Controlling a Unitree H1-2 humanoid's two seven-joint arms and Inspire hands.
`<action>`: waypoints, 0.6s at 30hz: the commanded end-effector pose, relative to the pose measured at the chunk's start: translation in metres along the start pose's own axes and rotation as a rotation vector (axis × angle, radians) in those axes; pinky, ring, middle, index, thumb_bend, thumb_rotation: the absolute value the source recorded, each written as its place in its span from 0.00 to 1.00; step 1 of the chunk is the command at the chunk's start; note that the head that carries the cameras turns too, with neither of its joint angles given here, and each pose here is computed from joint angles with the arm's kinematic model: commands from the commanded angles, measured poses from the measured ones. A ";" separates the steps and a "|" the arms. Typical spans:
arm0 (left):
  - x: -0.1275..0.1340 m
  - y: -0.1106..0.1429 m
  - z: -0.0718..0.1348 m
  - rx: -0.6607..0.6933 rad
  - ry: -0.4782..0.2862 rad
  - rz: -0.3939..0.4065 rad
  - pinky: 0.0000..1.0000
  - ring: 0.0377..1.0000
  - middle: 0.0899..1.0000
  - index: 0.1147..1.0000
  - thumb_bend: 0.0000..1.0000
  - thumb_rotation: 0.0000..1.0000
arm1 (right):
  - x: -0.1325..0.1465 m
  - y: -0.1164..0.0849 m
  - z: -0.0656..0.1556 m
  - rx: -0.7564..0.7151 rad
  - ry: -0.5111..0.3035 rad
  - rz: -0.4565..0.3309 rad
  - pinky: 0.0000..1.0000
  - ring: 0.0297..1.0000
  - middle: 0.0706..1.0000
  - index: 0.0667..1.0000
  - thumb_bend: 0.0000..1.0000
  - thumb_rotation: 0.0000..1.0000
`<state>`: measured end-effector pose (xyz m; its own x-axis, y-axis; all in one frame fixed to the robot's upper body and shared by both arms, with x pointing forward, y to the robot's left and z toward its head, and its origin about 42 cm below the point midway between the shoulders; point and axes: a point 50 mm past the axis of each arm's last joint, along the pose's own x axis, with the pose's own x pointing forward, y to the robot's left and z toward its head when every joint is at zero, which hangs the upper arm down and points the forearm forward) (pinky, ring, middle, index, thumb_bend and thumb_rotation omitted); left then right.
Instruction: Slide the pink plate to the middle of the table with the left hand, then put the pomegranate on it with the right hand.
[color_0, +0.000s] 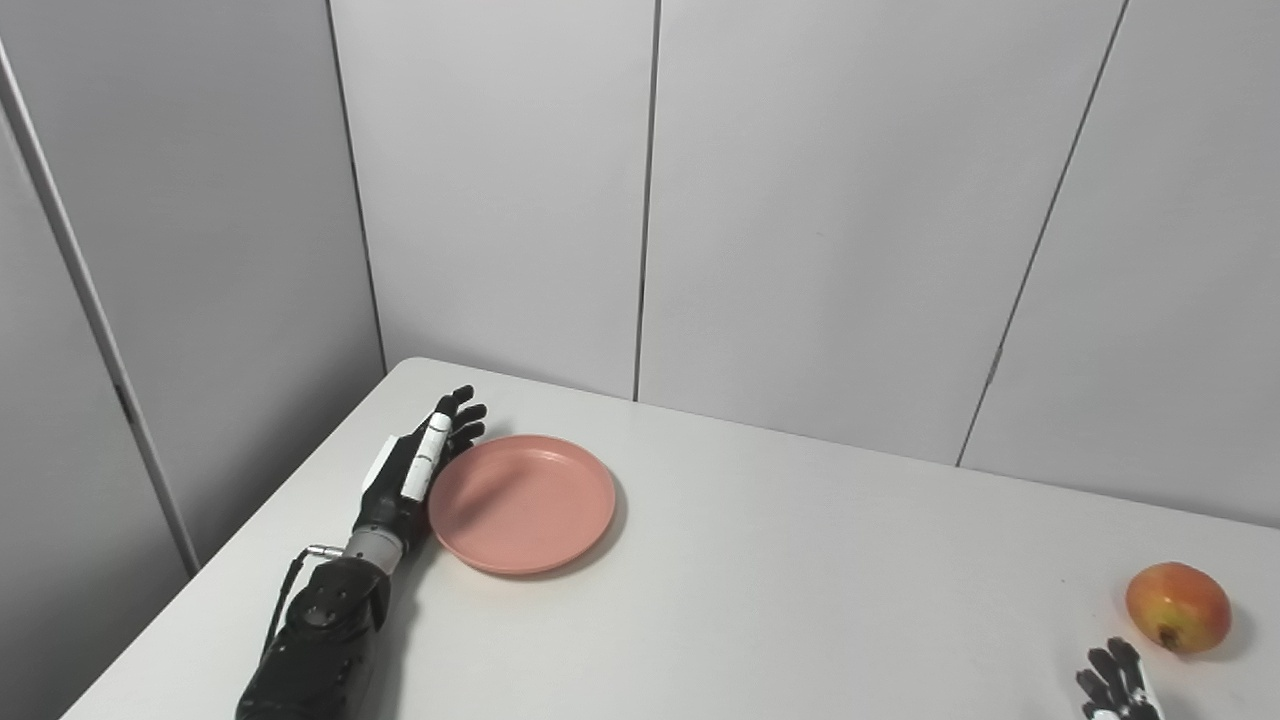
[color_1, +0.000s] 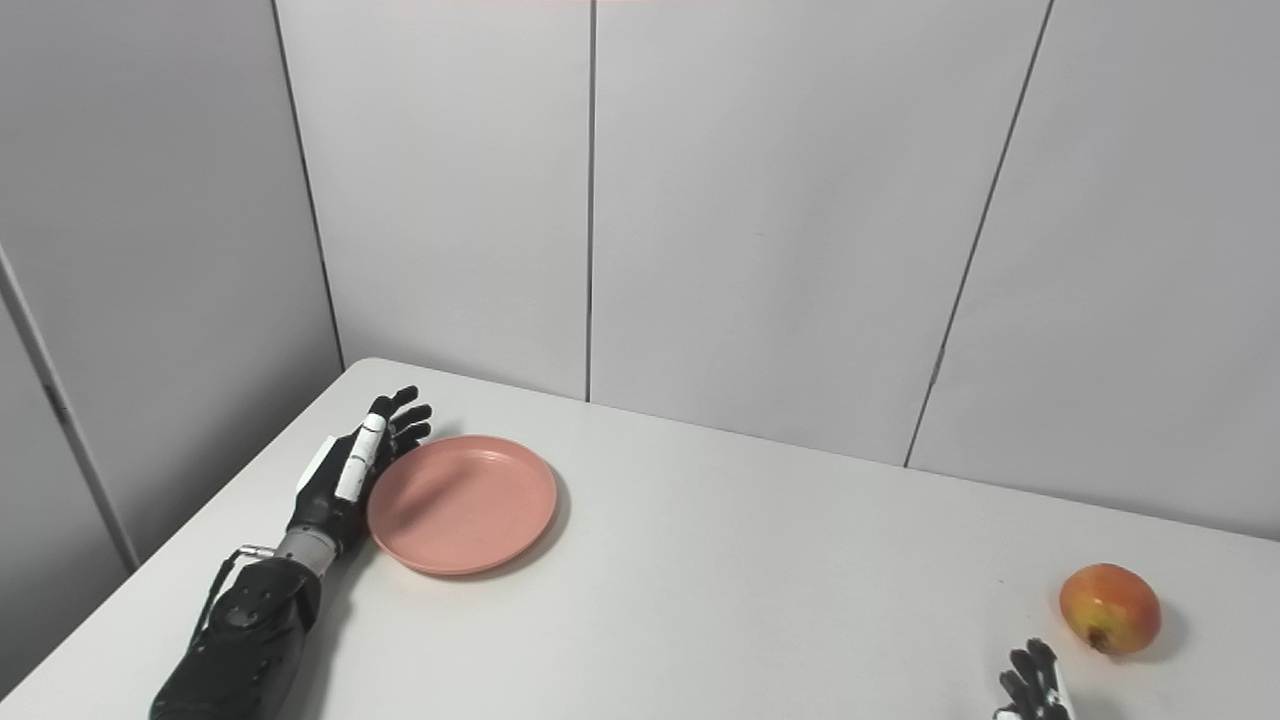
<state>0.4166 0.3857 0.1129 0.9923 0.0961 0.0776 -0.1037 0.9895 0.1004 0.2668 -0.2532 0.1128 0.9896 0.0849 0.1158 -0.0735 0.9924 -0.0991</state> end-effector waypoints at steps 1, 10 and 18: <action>0.014 -0.006 0.019 -0.009 -0.064 -0.026 0.94 0.90 0.89 0.90 0.75 1.00 | 0.005 0.002 0.001 0.007 -0.019 -0.003 1.00 0.96 0.97 1.00 0.44 0.86; 0.013 -0.026 0.024 -0.024 -0.068 -0.081 0.88 0.88 0.87 0.87 0.72 1.00 | 0.005 0.004 0.001 -0.008 -0.026 -0.004 0.98 0.96 0.97 1.00 0.45 0.86; 0.009 -0.041 0.030 -0.020 -0.055 -0.118 0.91 0.90 0.88 0.88 0.73 1.00 | 0.006 0.003 -0.002 -0.009 -0.026 -0.007 0.99 0.96 0.97 1.00 0.45 0.86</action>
<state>0.4149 0.3436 0.1140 0.9986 -0.0081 0.0515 0.0043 0.9974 0.0721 0.2695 -0.2511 0.1124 0.9897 0.0862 0.1147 -0.0730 0.9908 -0.1142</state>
